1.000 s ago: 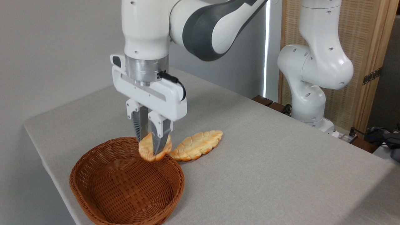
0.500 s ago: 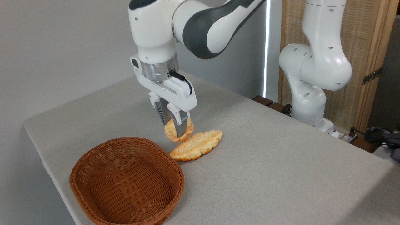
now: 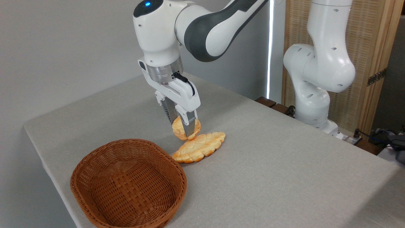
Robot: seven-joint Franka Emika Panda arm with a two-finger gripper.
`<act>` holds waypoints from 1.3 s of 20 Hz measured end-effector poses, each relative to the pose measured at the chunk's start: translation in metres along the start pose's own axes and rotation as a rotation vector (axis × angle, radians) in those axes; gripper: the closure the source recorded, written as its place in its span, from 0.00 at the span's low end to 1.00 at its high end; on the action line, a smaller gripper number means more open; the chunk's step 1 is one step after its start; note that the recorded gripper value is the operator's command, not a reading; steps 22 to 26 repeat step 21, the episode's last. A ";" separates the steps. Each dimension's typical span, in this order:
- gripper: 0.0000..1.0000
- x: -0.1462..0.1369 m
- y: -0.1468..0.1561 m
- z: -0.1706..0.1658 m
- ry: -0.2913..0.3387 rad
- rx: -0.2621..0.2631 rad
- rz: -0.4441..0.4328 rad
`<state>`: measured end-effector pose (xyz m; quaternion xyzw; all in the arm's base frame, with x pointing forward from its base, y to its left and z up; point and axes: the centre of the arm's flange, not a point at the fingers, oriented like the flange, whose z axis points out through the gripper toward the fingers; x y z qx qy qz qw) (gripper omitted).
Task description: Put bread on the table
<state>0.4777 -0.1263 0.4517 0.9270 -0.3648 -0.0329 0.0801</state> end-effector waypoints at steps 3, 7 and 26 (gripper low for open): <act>0.00 0.000 0.000 0.000 0.001 0.001 0.001; 0.00 0.000 0.000 -0.001 0.002 0.002 0.001; 0.00 -0.029 -0.062 -0.085 0.180 0.179 -0.087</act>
